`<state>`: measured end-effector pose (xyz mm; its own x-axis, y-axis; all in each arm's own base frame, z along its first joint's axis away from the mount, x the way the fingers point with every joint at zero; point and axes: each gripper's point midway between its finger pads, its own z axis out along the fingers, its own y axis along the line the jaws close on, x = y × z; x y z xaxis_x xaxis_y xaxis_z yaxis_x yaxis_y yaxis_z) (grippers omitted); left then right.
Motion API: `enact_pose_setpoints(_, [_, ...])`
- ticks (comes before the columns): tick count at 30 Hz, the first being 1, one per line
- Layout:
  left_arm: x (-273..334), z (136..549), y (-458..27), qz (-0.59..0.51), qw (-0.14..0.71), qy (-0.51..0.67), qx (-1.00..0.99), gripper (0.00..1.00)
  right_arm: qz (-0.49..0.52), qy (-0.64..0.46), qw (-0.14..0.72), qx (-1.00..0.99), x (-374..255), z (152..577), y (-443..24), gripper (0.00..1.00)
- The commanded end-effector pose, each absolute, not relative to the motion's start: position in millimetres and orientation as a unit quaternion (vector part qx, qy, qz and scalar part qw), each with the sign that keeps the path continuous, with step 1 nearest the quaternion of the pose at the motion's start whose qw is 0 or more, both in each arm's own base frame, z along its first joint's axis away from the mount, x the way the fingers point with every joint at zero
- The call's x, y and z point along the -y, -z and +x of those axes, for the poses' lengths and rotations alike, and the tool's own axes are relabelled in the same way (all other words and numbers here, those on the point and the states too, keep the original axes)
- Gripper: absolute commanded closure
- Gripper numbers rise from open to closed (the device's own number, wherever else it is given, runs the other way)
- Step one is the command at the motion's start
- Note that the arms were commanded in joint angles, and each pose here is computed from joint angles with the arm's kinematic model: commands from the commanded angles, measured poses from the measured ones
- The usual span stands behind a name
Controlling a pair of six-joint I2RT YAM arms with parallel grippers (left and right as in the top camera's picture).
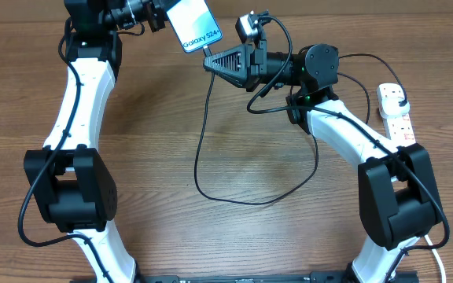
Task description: Plug charger to phone and switch on socket
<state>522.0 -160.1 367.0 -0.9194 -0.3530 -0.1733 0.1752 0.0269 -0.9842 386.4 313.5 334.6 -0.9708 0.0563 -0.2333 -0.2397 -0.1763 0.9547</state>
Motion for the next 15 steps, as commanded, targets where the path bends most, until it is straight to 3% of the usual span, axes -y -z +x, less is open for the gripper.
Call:
enact_pose_setpoints(1, [173.7, 496.7, -381.8, 0.009, 0.177, 0.698, -0.693, 0.93, -0.066, -0.771, 0.123, -0.621, -307.3, 389.6, -355.7, 0.96])
enact_pose_setpoints(15, [180.0, 486.7, -380.4, 0.036, 0.162, 0.699, -0.695, 0.93, -0.046, -0.766, 0.112, -0.632, -308.7, 395.0, -347.8, 0.96])
